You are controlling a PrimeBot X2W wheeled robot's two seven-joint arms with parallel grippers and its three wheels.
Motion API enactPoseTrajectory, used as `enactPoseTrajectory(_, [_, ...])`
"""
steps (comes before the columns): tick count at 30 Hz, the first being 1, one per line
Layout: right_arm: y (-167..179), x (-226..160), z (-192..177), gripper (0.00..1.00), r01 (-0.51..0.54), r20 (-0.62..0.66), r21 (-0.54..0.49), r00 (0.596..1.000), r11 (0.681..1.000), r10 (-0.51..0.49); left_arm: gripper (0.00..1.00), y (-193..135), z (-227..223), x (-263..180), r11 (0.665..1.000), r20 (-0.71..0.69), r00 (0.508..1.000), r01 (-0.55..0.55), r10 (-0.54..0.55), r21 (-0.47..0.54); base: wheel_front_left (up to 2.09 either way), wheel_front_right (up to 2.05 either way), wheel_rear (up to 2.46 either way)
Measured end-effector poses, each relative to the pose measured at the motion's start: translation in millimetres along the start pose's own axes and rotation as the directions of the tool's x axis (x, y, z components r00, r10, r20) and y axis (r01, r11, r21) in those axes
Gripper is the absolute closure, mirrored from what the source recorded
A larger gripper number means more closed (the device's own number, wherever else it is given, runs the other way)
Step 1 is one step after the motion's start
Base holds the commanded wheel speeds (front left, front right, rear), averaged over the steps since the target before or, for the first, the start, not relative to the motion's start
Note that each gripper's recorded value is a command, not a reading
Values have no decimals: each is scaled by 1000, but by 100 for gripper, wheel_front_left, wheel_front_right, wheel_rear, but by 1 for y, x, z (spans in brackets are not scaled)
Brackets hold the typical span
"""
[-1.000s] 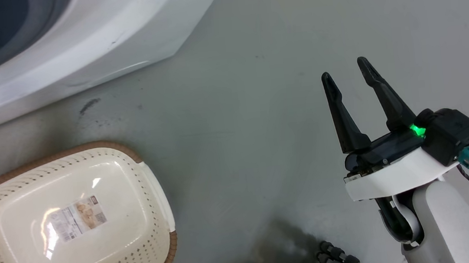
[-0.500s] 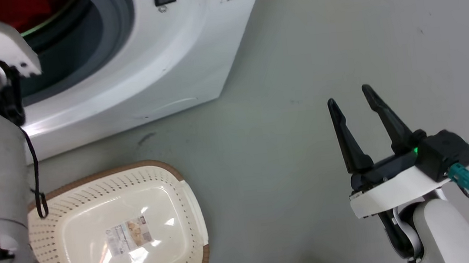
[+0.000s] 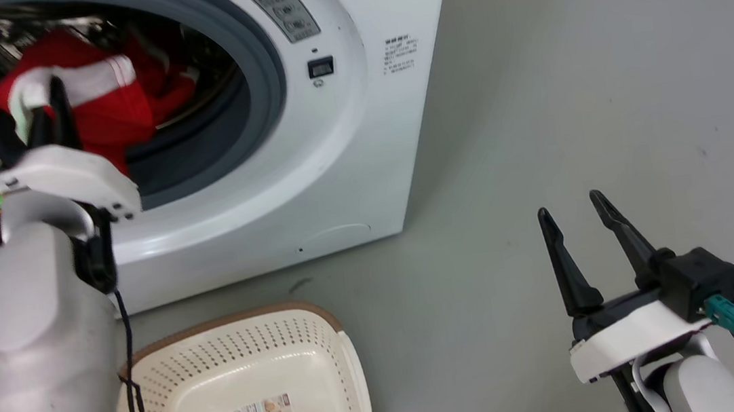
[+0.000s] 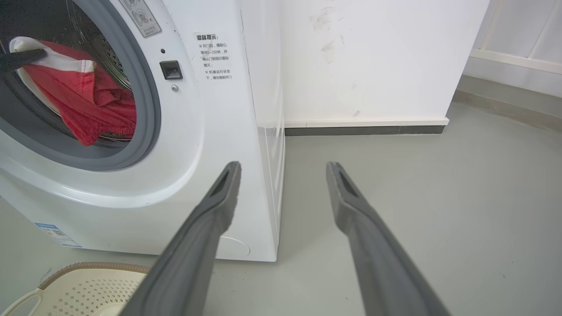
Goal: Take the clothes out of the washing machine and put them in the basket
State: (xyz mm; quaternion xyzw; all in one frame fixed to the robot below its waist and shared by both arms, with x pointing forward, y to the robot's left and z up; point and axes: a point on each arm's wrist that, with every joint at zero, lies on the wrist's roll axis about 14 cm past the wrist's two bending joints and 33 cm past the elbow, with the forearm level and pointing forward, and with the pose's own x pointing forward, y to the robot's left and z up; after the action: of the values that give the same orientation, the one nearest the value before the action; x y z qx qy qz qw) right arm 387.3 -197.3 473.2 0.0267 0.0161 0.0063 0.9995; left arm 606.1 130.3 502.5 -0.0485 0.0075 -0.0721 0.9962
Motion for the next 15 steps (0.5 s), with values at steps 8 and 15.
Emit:
enactPoseTrajectory(8, [5,-19,22,0,-8,47,-5,999,1000,8,100,-7,37,-57,1000,113,993,14,-13,-4,0,0,0])
enactPoseTrajectory(15, [7,-35,36,0,-12,71,-15,997,1000,13,100,-14,74,-107,1000,241,970,19,-17,-4,0,0,0])
